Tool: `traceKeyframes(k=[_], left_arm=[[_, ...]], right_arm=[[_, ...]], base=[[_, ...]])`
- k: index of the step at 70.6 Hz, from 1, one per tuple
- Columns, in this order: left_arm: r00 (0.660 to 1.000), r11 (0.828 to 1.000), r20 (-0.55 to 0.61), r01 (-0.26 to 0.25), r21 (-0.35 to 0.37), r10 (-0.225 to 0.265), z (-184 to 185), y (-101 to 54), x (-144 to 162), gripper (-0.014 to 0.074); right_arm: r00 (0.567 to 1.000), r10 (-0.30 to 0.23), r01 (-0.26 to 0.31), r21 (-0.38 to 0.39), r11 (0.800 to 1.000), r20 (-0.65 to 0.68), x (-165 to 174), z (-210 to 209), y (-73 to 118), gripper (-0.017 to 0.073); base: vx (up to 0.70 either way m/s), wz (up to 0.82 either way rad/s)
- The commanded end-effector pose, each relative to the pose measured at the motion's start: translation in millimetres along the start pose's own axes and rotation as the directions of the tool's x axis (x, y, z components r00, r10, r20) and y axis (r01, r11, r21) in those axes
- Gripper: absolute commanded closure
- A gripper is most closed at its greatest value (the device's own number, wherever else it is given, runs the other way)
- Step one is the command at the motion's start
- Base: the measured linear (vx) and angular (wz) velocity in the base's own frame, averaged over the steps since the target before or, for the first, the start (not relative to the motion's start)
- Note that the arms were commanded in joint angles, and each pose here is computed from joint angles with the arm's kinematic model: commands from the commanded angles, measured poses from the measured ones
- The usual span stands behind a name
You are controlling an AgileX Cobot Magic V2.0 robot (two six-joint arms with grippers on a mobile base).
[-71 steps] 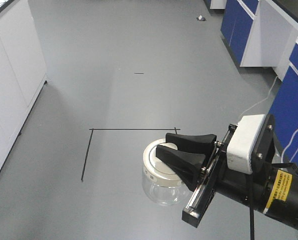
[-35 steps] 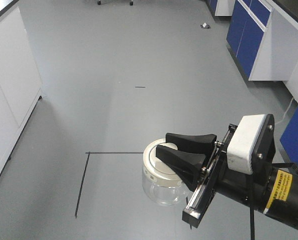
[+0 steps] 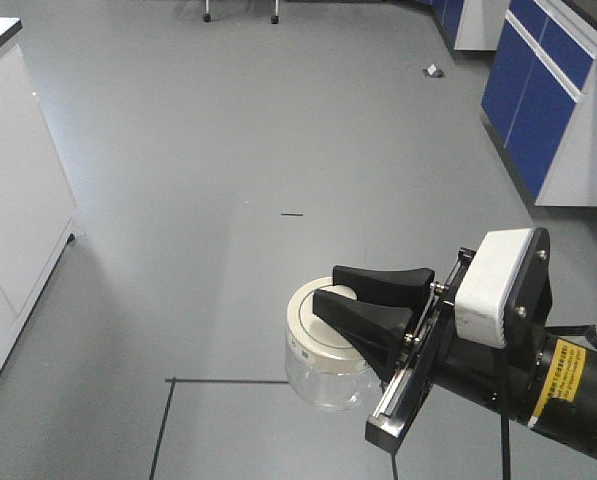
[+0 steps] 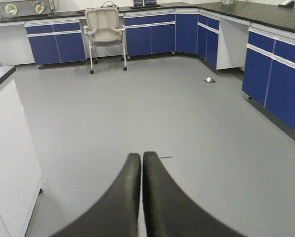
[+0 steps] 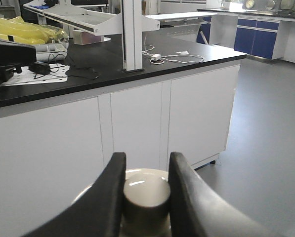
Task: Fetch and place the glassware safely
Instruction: 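Drive the base away from the bench holding the jar in the right gripper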
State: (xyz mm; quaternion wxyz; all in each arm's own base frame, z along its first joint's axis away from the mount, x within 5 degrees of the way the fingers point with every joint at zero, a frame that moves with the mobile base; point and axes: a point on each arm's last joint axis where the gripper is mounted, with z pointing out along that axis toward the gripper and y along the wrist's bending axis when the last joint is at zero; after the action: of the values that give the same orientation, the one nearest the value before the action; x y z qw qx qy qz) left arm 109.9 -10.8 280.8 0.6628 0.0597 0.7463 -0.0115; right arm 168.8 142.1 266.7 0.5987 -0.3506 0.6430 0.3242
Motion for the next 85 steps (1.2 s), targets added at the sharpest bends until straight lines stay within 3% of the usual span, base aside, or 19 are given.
traceKeyframes(k=[1, 44, 85], left_arm=[[0.995, 1.000, 0.100, 0.014, 0.008, -0.014, -1.0, -0.4, -15.8, 0.0601], [0.995, 1.000, 0.100, 0.014, 0.008, -0.014, -1.0, -0.4, -15.8, 0.0601], [0.995, 1.000, 0.100, 0.014, 0.008, -0.014, -1.0, -0.4, -15.8, 0.0601]], right_arm=[[0.992, -0.005, 0.009, -0.032, 0.999, 0.128, -22.2, -0.4, 2.4, 0.0560], [0.992, -0.005, 0.010, -0.032, 0.999, 0.128, -22.1, -0.4, 2.5, 0.0560], [0.992, -0.005, 0.010, -0.032, 0.999, 0.128, -22.1, -0.4, 2.5, 0.0560]], base=[[0.47, 0.09], [0.49, 0.10], [0.52, -0.11]])
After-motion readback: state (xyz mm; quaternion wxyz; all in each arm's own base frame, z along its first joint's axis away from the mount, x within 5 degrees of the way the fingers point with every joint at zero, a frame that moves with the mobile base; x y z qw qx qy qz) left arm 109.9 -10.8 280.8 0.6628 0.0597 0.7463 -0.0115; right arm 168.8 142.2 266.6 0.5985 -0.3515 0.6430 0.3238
